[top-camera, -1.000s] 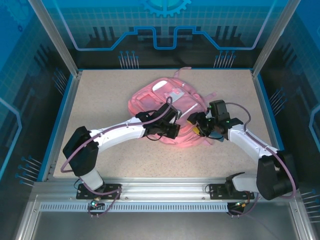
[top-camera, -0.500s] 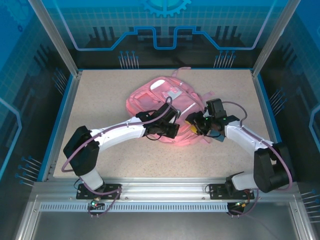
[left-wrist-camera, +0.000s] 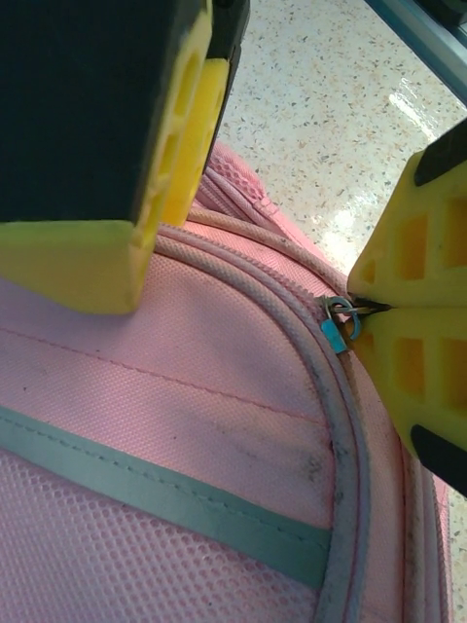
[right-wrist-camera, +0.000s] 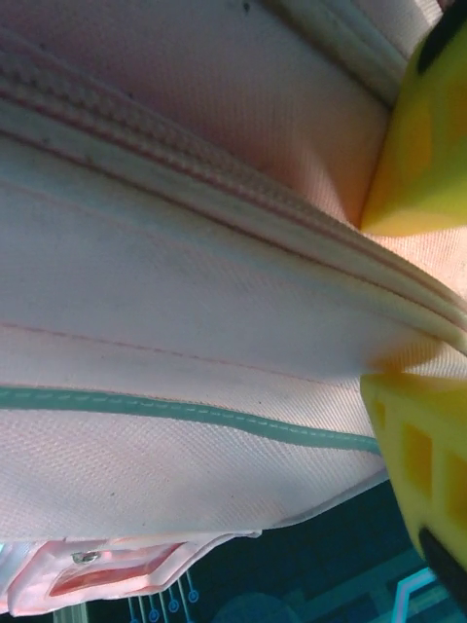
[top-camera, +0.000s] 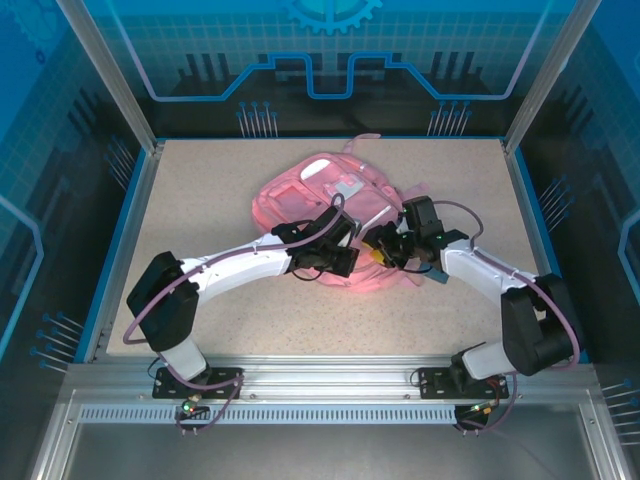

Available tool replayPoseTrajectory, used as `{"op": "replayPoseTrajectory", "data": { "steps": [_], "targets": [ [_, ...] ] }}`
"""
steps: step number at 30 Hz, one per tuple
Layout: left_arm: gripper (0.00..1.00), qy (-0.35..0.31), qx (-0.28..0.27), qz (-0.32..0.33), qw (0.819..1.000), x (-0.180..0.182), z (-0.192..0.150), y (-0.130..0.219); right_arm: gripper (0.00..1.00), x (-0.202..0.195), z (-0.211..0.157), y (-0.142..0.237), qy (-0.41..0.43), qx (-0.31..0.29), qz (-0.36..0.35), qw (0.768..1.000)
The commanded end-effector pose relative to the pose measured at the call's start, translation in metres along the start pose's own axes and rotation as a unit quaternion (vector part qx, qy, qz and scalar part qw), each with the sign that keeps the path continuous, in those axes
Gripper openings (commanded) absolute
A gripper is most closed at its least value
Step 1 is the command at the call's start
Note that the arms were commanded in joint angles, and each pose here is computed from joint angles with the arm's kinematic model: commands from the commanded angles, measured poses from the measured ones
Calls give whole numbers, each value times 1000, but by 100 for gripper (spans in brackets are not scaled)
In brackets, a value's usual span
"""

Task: Pack books, pencil case, and school supplies into a backpack

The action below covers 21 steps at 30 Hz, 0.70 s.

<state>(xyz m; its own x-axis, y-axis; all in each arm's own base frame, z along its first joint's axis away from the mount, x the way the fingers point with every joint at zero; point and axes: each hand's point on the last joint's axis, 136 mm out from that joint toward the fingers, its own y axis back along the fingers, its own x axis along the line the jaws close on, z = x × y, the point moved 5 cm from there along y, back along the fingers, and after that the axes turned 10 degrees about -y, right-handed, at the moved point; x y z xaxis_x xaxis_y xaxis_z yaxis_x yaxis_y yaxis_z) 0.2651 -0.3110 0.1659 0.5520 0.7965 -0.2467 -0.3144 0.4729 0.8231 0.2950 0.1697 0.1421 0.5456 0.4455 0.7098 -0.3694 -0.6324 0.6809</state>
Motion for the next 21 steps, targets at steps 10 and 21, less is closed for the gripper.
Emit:
{"op": "replayPoseTrajectory", "data": {
  "steps": [10,21],
  "targets": [
    [0,51,-3,112,992,62,-11,34,9,16,1,12,52,-38,-1,998],
    [0,104,-15,180,978,131,-21,55,6,69,-51,-41,134,71,31,988]
  ]
}}
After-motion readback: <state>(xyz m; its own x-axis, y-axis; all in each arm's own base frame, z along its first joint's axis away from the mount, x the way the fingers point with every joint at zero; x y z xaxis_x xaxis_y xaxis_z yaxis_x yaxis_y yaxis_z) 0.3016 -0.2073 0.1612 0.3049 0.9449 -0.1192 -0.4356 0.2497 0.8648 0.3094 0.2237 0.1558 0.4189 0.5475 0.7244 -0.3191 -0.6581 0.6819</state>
